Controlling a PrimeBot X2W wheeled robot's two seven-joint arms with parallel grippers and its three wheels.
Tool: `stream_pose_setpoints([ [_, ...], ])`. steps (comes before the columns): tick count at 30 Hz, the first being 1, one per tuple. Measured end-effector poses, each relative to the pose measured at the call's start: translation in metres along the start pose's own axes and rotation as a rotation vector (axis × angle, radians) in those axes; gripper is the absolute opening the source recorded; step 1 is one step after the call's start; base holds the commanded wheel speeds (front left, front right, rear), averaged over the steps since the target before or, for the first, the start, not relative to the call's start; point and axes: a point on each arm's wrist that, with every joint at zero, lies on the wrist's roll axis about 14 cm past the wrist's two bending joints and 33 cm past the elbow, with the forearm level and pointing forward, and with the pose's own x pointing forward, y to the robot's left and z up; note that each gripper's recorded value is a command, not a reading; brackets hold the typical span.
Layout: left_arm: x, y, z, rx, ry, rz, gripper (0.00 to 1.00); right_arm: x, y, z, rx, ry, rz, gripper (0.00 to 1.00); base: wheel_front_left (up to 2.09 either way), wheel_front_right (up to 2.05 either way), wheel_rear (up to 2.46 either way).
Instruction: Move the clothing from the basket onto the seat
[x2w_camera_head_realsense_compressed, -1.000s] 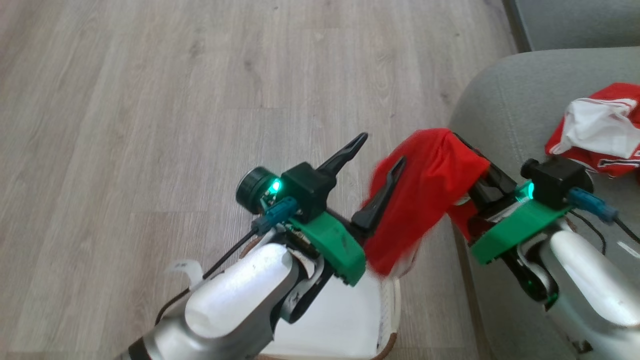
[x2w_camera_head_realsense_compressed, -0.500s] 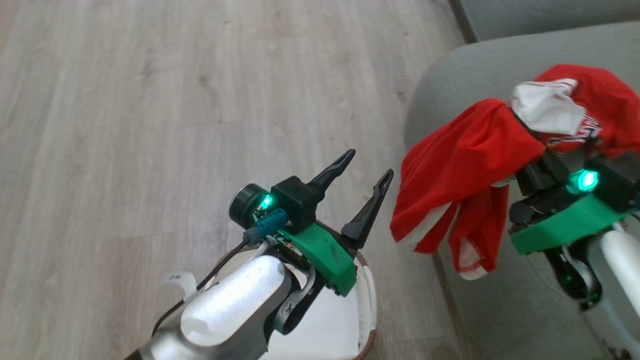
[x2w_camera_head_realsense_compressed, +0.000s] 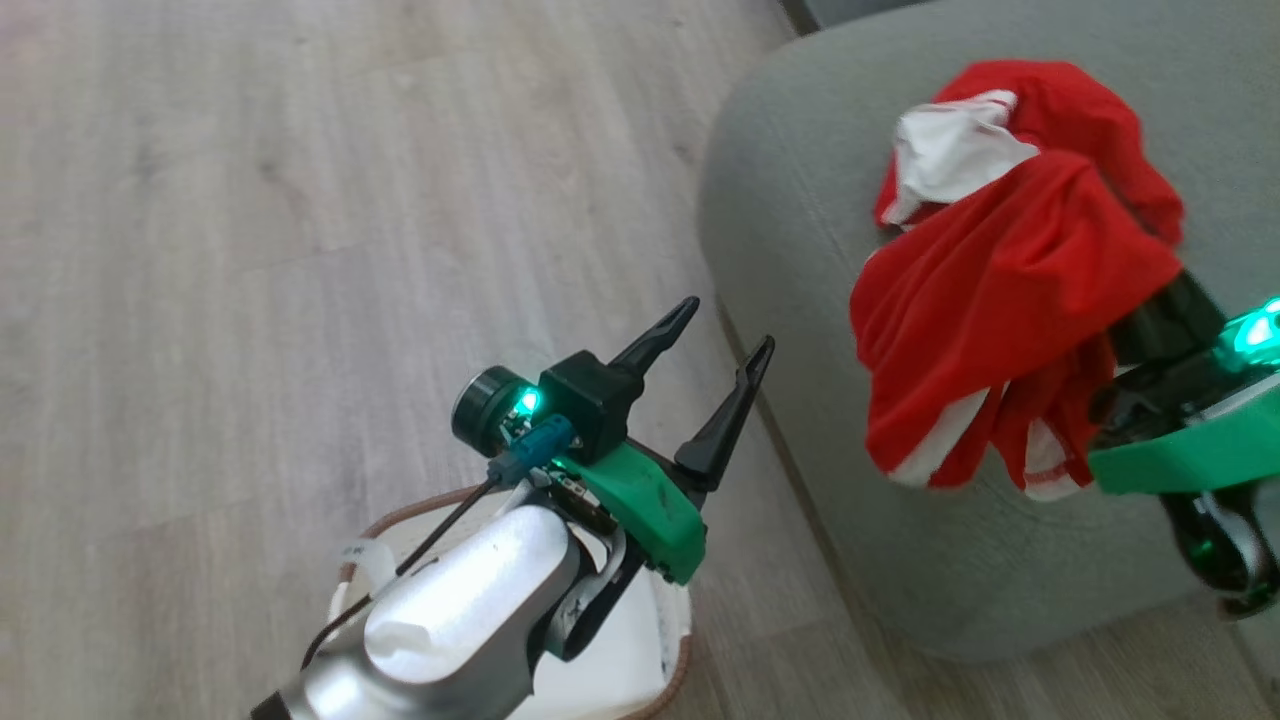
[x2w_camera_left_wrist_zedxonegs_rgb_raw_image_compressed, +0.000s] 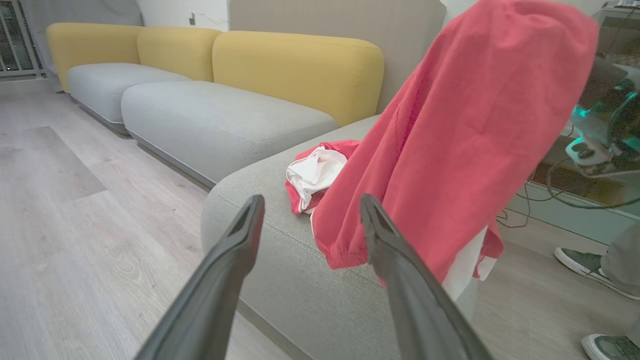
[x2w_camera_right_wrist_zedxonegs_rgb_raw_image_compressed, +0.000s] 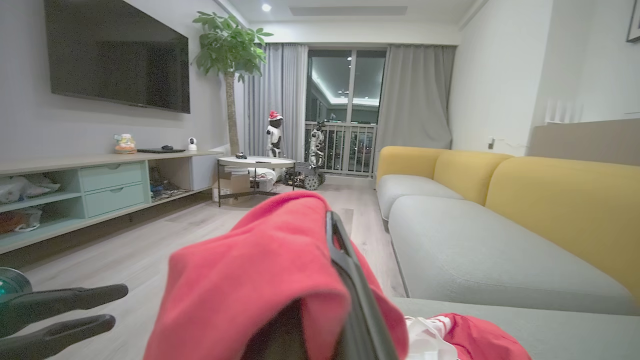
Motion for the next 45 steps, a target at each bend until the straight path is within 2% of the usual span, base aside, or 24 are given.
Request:
stream_pose_setpoints([
  [13, 0.034, -0.036, -0.014, -0.025, 0.012, -0.15, 1.0, -0.05, -0.05, 0.019, -0.06, 0.009, -0.194, 0.0, 0.0, 0.0, 0.0],
  [27, 0.05, -0.07, -0.034, -0.062, 0.05, -0.246, 1.0, -0.082, -0.072, 0.041, -0.114, -0.004, -0.297, 0.0, 0.0, 0.0, 0.0],
  [35, 0.053, -0.066, -0.04, -0.083, 0.054, -0.235, 1.0, -0.074, -0.076, 0.035, -0.099, 0.014, -0.294, 0.0, 0.0, 0.0, 0.0],
  [45, 0.063, -0.047, -0.049, -0.09, 0.047, -0.213, 1.0, -0.005, -0.113, 0.058, -0.154, -0.022, -0.251, 0.0, 0.0, 0.0, 0.0],
])
